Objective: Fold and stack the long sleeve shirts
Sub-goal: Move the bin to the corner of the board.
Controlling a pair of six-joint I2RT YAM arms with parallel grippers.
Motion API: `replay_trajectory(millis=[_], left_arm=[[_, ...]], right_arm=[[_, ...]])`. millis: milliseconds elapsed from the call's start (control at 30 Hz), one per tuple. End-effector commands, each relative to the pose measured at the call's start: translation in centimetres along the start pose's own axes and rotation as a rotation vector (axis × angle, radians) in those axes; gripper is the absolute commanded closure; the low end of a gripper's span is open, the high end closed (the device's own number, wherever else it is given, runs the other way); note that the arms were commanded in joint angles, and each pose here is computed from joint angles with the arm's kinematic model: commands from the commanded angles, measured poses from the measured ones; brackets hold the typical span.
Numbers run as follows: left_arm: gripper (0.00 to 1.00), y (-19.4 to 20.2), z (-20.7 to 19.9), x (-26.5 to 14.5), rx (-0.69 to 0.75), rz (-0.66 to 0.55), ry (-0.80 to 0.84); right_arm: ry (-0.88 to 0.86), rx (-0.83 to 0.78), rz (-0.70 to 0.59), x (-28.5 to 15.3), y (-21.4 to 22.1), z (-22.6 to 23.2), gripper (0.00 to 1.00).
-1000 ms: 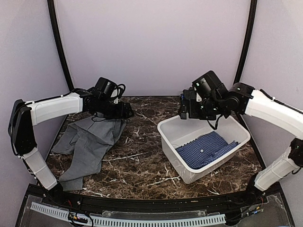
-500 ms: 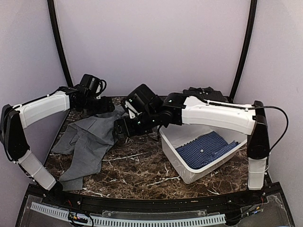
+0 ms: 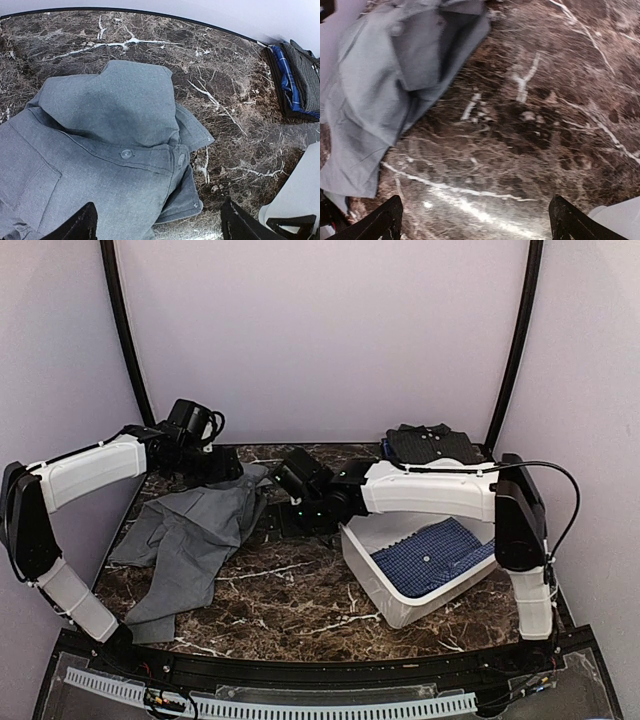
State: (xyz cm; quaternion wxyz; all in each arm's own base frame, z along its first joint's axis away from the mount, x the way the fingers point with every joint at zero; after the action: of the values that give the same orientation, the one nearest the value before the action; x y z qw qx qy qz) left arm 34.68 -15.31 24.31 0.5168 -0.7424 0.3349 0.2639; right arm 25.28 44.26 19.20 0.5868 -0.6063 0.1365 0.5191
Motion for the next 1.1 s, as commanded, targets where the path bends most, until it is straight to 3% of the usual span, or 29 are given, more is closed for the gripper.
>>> replay_trajectory(millis=[0, 600, 1067], left_arm=[[0.16, 0.4, 0.0, -0.4, 0.013, 0.008, 0.021], [0.17, 0.4, -0.5, 0.2, 0.013, 0.028, 0.053], [0.17, 0.3, -0.6, 0.3, 0.004, 0.030, 0.052]], right_arm=[[0.122, 0.106, -0.044, -0.8, -0.5, -4.8, 0.01], [0.286, 0.226, -0.079, -4.1, 0.0, -16.3, 0.02], [0.278, 0.210, -0.064, -6.3, 2.0, -19.7, 0.01]])
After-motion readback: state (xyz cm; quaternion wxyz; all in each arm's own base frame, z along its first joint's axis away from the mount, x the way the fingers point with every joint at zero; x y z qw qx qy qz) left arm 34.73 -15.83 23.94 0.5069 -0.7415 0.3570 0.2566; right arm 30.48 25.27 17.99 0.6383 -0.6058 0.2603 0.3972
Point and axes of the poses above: each gripper's point midway between its finger pads, its own x axis out along the fingers, its own z axis along the line the jaws close on, y = z × x, the point moved 8 cm from there along -x, back along the fingers, and after that the axes turned 5 degrees about -x, right-handed, at the moved point
